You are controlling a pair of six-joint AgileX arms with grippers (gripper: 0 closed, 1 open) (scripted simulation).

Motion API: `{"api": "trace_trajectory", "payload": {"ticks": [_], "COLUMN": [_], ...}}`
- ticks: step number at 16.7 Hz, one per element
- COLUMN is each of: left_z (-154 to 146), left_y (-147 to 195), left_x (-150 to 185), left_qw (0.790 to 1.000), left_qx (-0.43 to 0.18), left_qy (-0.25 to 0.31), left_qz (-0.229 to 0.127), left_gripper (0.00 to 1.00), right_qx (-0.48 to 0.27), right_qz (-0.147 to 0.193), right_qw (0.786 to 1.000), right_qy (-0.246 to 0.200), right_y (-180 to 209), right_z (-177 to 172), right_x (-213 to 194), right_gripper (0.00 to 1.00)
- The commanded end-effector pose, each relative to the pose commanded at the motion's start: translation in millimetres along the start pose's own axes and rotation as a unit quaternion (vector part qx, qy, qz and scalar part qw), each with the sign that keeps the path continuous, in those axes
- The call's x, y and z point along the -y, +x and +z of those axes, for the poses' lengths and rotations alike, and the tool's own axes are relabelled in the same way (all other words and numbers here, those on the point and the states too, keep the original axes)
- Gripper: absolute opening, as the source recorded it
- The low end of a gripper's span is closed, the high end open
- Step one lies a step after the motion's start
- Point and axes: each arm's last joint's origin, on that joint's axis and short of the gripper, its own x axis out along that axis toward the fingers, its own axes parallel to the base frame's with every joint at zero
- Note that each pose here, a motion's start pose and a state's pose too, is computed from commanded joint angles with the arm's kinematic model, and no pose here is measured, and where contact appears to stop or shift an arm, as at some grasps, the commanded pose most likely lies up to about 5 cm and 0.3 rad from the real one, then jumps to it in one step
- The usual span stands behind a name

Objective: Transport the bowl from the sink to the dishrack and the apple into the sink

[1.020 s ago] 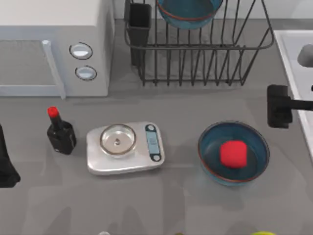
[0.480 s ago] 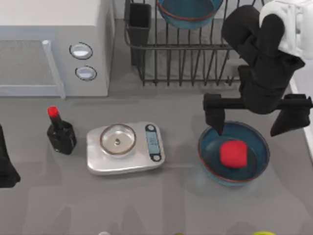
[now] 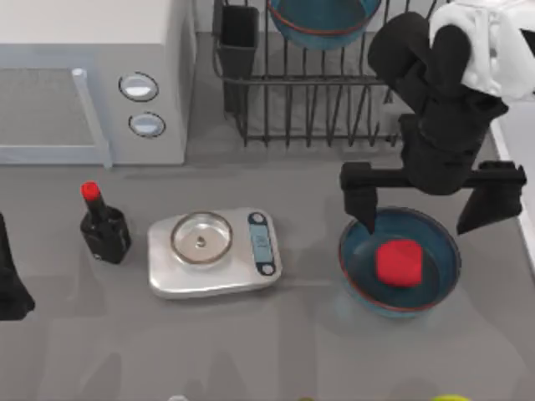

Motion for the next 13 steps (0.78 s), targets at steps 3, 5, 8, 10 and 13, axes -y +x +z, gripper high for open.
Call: {"api": "trace_trajectory", "payload": {"ticks": [3, 5, 8, 10, 13], "left_z": [0.0, 0.0, 0.0, 0.0, 0.0], "left_y": [0.0, 0.0, 0.0, 0.0, 0.0], "left_x": [0.0, 0.0, 0.0, 0.0, 0.0], "left_qw": [1.0, 1.0, 1.0, 1.0, 1.0], "left_qx": [0.0, 0.0, 0.0, 0.0, 0.0], "left_qy": [0.0, 0.0, 0.0, 0.0, 0.0], "left_qz": [0.0, 0.0, 0.0, 0.0, 0.0], "left_gripper": [1.0, 1.0, 1.0, 1.0, 1.0], "right_qx": [-0.003, 0.002, 0.006, 0.001, 0.0], "right_qz": [-0.002, 0.001, 0.003, 0.001, -0.001], "right_qw": [1.0, 1.0, 1.0, 1.0, 1.0], "right_qy": [0.0, -0.001, -0.002, -0.002, -0.002], "right_y": [21.6, 45.3, 83.7, 101.1, 105.4], "right_z": [1.9, 3.8, 3.2, 0.2, -0.8], "right_x": [-1.2, -3.0, -3.6, -2.3, -1.7], "right_gripper": [1.0, 1.0, 1.0, 1.0, 1.0]}}
